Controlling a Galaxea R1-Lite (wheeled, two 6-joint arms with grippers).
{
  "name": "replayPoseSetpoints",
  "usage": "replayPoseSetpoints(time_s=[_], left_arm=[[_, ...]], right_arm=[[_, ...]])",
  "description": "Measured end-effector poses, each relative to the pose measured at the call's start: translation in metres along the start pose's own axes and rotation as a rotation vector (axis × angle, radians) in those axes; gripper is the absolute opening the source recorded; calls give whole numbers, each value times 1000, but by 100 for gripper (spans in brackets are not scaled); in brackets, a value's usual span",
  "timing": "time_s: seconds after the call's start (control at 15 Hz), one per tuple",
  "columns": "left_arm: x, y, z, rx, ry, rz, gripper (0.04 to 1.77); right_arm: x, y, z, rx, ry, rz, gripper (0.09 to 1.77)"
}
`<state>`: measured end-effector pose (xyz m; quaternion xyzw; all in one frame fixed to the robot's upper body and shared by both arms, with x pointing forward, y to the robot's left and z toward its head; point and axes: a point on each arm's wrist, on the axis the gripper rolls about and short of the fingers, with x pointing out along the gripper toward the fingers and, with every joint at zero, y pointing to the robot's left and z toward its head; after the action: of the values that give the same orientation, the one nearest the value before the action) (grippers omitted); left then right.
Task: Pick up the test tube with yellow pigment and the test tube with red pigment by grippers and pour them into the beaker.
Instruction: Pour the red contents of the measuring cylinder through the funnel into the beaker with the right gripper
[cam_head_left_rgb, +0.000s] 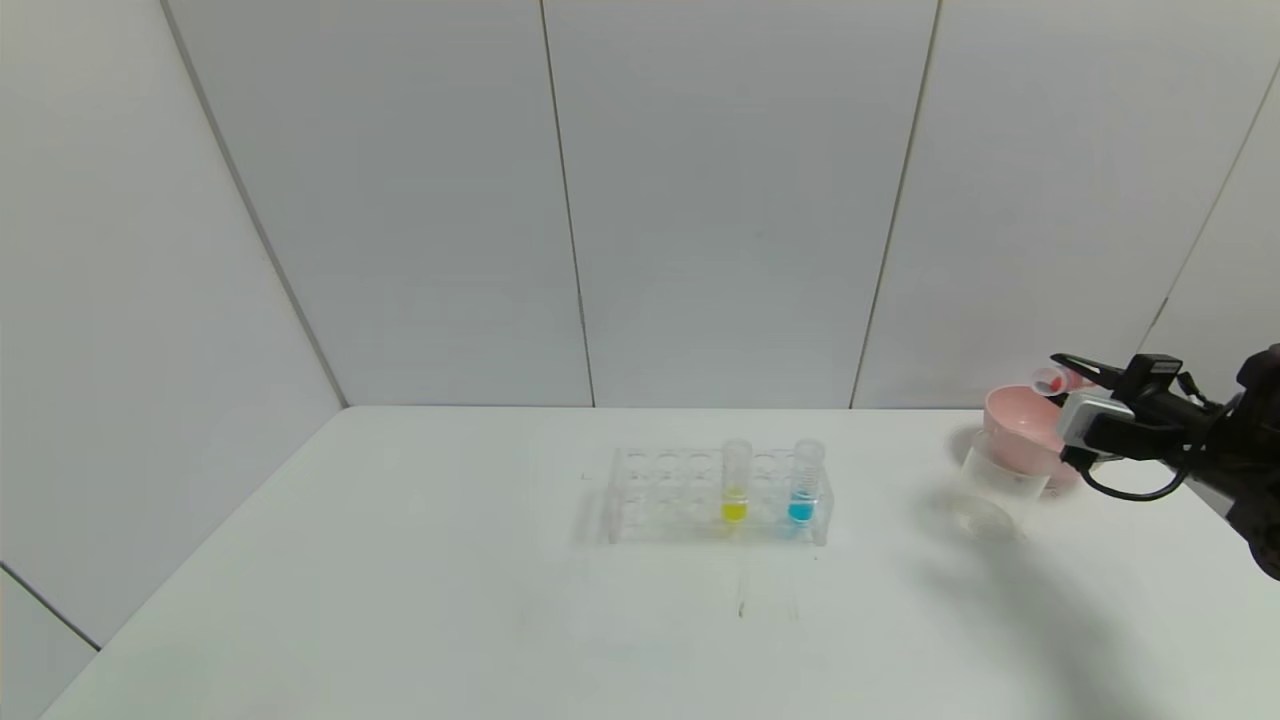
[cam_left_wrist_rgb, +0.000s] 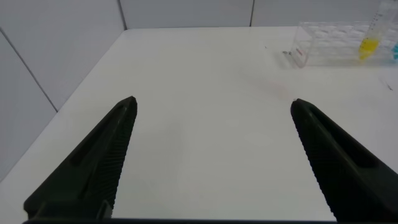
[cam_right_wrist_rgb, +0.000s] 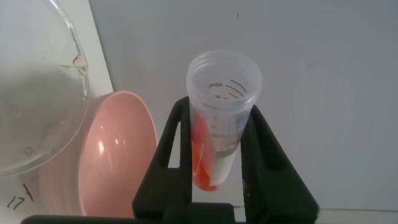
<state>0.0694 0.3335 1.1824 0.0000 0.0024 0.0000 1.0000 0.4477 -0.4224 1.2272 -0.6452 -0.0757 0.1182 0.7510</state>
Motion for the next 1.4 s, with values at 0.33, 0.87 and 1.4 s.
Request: replayPoseSetpoints(time_s=[0.33, 0.87, 1.4], left_arm=[[0, 0, 0, 0, 0, 0, 176], [0, 0, 0, 0, 0, 0, 176], [0, 0, 0, 0, 0, 0, 176]], right_arm=[[-2, 1, -4, -85, 43, 2, 51], [2, 2, 3, -204, 26, 4, 51], [-3, 10, 6, -234, 22, 15, 51]])
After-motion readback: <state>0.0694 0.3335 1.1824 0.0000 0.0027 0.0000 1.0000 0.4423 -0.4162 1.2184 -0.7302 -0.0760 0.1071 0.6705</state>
